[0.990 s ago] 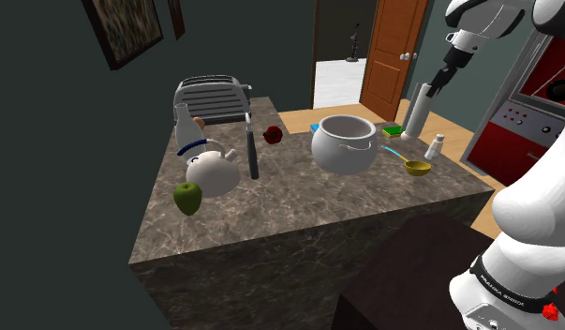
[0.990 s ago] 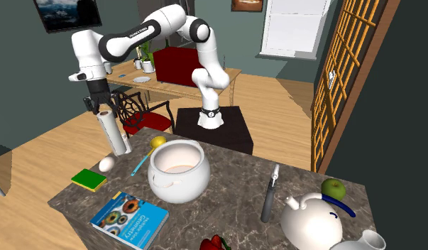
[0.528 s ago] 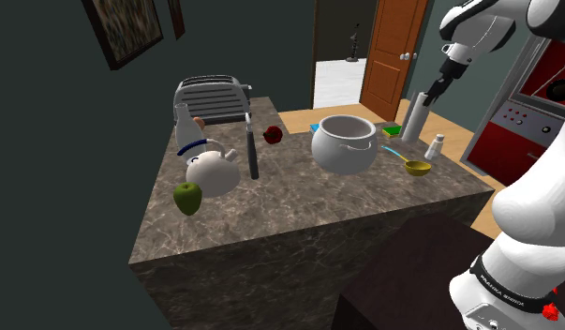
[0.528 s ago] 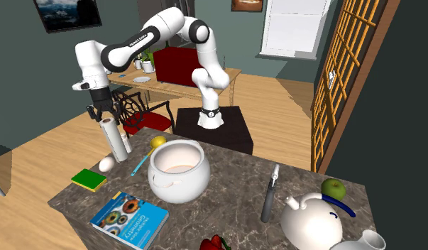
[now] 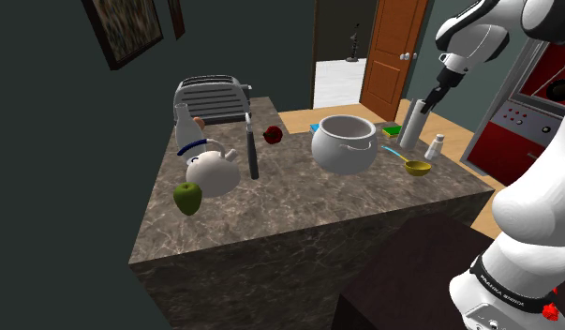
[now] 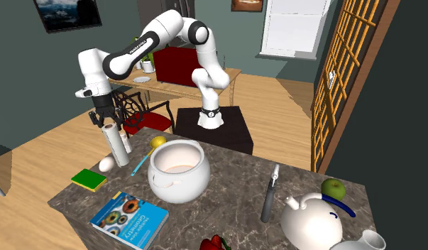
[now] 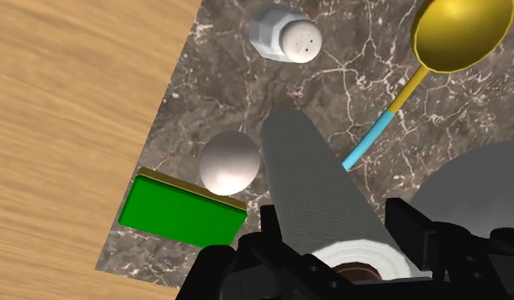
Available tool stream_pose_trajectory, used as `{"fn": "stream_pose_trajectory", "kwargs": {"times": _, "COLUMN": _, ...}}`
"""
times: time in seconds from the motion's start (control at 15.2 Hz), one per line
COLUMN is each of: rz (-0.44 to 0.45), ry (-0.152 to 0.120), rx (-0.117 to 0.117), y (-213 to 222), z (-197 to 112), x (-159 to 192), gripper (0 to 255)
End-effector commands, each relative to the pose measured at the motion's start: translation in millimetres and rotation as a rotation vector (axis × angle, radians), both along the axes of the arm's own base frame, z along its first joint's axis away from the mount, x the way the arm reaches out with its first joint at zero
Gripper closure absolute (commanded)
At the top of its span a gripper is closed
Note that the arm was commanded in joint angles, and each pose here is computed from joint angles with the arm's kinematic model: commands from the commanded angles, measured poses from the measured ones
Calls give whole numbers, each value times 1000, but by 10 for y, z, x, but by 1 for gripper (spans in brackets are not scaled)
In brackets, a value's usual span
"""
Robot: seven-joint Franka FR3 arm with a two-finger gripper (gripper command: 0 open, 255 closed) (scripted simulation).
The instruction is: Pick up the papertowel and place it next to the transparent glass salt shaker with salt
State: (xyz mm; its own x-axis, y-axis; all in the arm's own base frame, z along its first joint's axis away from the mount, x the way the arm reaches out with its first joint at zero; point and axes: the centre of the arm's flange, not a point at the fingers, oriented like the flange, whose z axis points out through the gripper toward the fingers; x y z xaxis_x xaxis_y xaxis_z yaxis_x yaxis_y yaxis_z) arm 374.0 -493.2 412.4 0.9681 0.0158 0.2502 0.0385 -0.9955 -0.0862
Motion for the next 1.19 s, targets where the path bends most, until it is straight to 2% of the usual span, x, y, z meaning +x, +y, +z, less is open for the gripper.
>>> {"fn": "stream_pose_trajectory", "kwargs": {"times": 0.0, "rz": 0, "ry": 0, "rx": 0, "y": -1, "z": -5, "x": 0, "gripper": 255}}
{"fn": "stream_pose_trajectory", "kwargs": {"times": 0.26, "rz": 0, "ry": 0, "rx": 0, "y": -1, "z": -5, "x": 0, "gripper": 255}}
{"fn": "stream_pose_trajectory", "kwargs": {"times": 0.33, "rz": 0, "ry": 0, "rx": 0, "y": -1, "z": -5, "x": 0, "gripper": 0}}
{"fn": "stream_pose_trajectory", "kwargs": {"times": 0.66, "rz": 0, "ry": 0, "rx": 0, "y": -1, "z": -5, "x": 0, "gripper": 0}}
{"fn": "stream_pose_trajectory", "kwargs": {"times": 0.92, "rz": 0, "ry": 0, "rx": 0, "y": -47, "z": 477, "x": -124, "gripper": 0}}
{"fn": "stream_pose_trajectory", "kwargs": {"times": 1.12, "rz": 0, "ry": 0, "rx": 0, "y": -47, "z": 477, "x": -124, "gripper": 0}}
